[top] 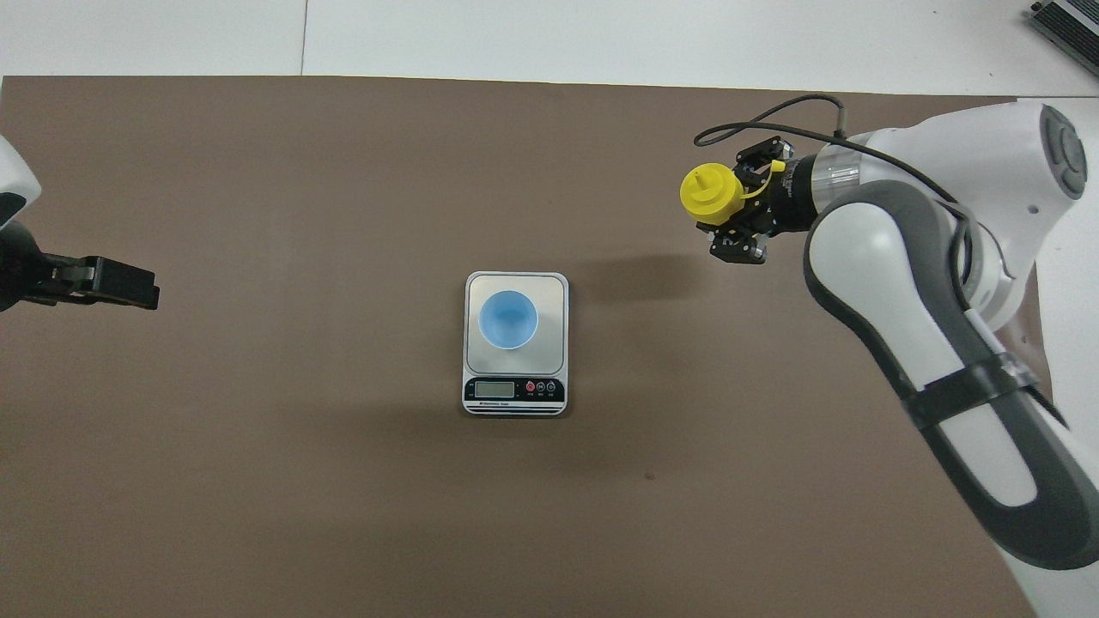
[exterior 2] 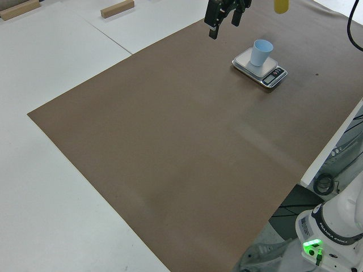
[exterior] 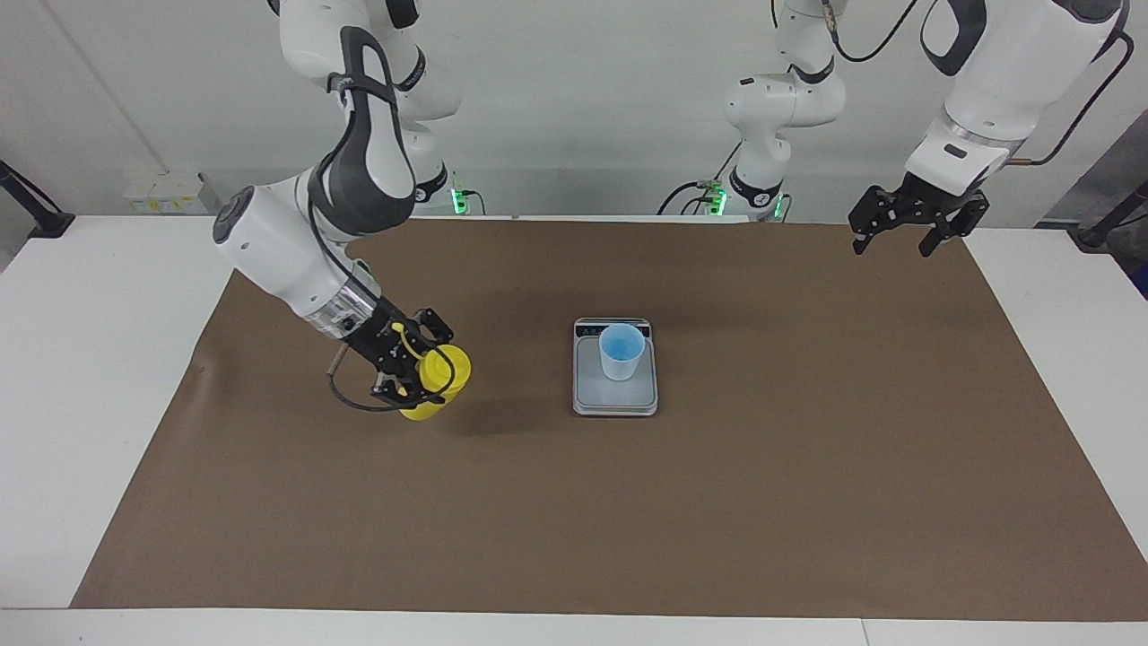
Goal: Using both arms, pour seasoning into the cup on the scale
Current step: 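Turn the yellow bottle upright and carry it back with the right gripper, then lower the yellow bottle to the table and open the right gripper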
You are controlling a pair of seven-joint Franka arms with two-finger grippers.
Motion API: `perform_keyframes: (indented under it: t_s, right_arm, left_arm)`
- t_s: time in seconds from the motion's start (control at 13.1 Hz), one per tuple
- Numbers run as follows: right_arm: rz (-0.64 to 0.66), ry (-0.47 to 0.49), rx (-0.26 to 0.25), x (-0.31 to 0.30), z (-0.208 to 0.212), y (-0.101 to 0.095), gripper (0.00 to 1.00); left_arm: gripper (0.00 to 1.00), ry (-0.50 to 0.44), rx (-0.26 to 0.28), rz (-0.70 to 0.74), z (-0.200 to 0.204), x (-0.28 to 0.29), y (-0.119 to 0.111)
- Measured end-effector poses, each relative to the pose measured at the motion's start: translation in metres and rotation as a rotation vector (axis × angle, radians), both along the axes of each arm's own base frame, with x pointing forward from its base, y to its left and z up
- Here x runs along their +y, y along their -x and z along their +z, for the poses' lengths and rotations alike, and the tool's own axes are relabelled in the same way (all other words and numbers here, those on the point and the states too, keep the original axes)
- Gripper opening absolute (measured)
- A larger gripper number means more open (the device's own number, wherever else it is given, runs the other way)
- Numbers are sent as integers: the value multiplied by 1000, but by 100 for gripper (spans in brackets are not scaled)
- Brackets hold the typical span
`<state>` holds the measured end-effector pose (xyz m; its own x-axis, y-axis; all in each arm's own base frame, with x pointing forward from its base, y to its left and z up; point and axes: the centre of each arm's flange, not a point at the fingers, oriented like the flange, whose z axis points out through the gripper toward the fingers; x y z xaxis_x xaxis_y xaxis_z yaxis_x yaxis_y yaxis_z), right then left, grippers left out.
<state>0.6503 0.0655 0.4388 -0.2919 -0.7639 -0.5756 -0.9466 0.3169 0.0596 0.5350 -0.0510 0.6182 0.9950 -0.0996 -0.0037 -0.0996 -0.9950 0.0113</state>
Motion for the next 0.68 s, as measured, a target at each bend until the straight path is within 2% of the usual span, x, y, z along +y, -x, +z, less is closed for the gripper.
perform_keyframes:
  t_s: [0.23, 0.38, 0.68]
  right_arm:
    - [4, -100, 36, -41, -14, 8, 51]
    - [1, -156, 42, -65, -21, 18, 51]
    - [53, -199, -12, -93, -44, 46, 51]
  left_arm:
    - [100, 0, 0, 0, 0, 0, 0]
    - [100, 0, 0, 0, 0, 0, 0]
    - [100, 0, 0, 0, 0, 0, 0]
